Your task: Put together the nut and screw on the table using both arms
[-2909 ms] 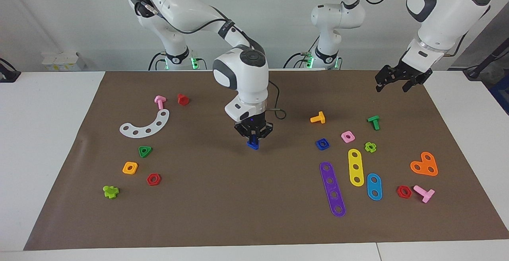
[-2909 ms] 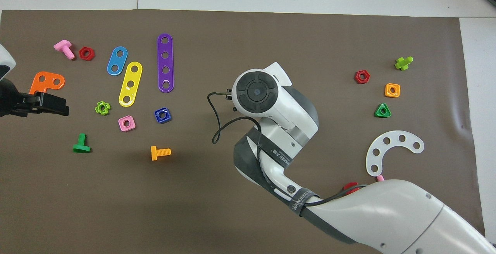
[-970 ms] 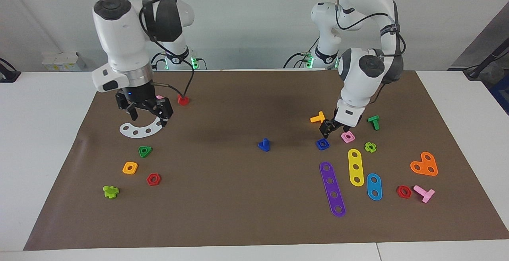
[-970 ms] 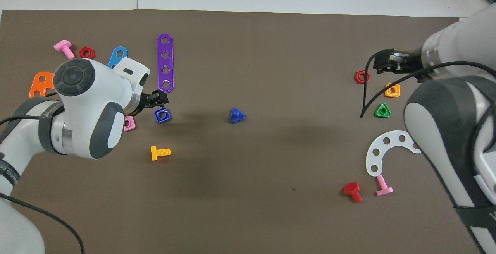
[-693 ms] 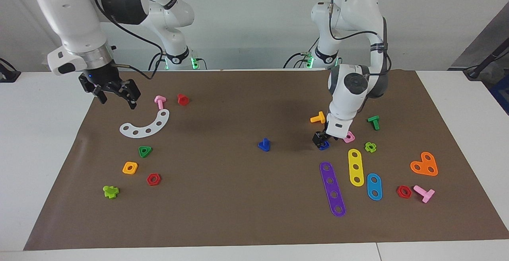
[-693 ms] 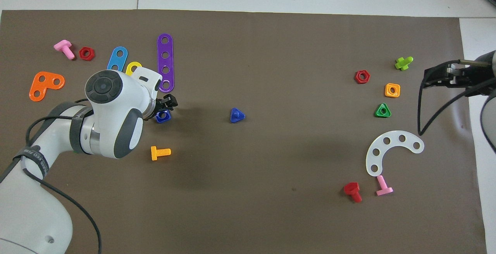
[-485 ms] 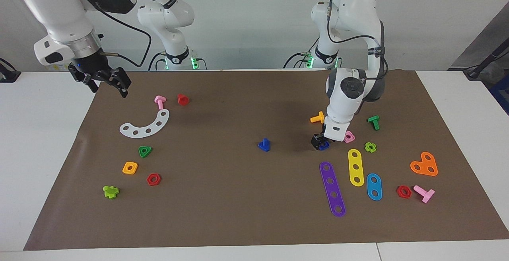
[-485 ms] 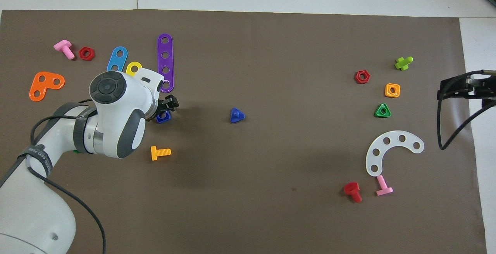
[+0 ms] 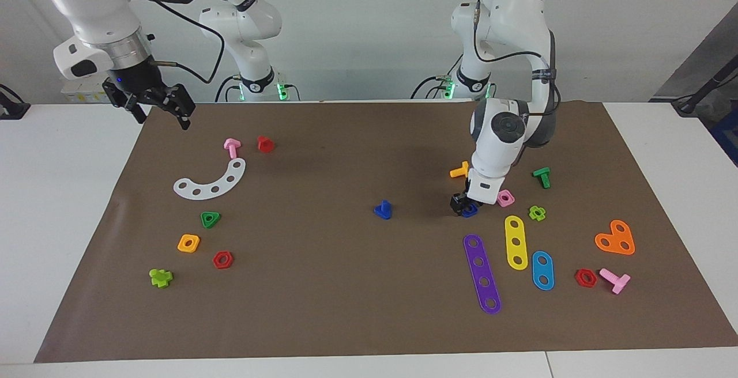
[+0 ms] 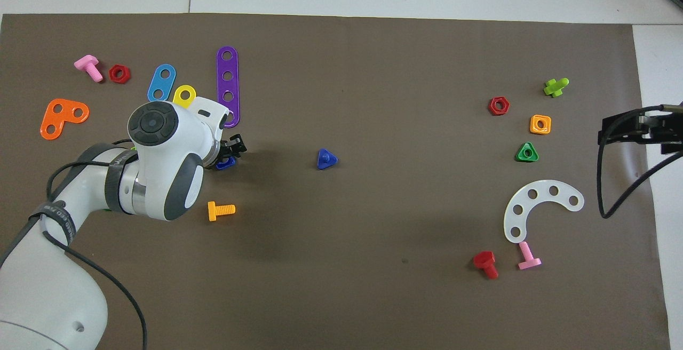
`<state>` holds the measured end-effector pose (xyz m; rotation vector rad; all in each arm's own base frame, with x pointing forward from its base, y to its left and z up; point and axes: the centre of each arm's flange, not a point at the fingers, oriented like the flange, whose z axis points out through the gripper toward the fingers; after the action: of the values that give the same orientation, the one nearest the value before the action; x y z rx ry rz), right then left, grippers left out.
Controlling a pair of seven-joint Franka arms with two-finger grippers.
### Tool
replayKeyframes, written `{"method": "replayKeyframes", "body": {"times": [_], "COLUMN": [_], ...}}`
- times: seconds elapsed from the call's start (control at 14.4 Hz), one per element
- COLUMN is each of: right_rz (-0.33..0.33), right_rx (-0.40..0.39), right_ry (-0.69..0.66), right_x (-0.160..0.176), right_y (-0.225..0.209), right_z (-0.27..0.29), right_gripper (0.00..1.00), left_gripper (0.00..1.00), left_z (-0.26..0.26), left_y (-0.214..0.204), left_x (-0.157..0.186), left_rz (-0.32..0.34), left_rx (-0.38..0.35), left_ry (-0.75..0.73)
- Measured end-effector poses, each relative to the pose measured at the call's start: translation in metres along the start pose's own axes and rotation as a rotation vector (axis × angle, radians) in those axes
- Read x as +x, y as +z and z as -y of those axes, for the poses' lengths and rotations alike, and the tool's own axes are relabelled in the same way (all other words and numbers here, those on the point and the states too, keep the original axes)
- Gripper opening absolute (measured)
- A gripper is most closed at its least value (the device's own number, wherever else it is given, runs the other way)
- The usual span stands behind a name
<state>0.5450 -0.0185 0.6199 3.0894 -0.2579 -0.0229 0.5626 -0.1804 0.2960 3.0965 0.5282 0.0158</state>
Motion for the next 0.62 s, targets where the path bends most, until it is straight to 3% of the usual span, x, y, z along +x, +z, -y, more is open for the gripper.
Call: {"method": "replayKeyframes", "body": {"times": [0.28,0.42,0.62], "right_rz": [0.018,0.019,0.02], "right_rx": [0.018,0.032,0.034], "right_ry": [-0.014,-0.014,-0.014], "right_x": [-0.0037,-0.0039,-0.0039], "right_y": [-0.0008,-0.0011,-0.001], "right_z": [0.0091,0.0107,0.0108], "right_gripper": [1.0,1.0,1.0], "left_gripper": [0.68,0.56,0.51], "left_z": [0.0,0.0,0.0], "left_y": [0.0002,0.0002,0.0002], "left_x": [-0.0002,-0.0002,-0.0002], "left_rz": [0.0,0.0,0.0], "left_rx": [0.0,0.0,0.0], "left_ry": [0.0,0.0,0.0]}}
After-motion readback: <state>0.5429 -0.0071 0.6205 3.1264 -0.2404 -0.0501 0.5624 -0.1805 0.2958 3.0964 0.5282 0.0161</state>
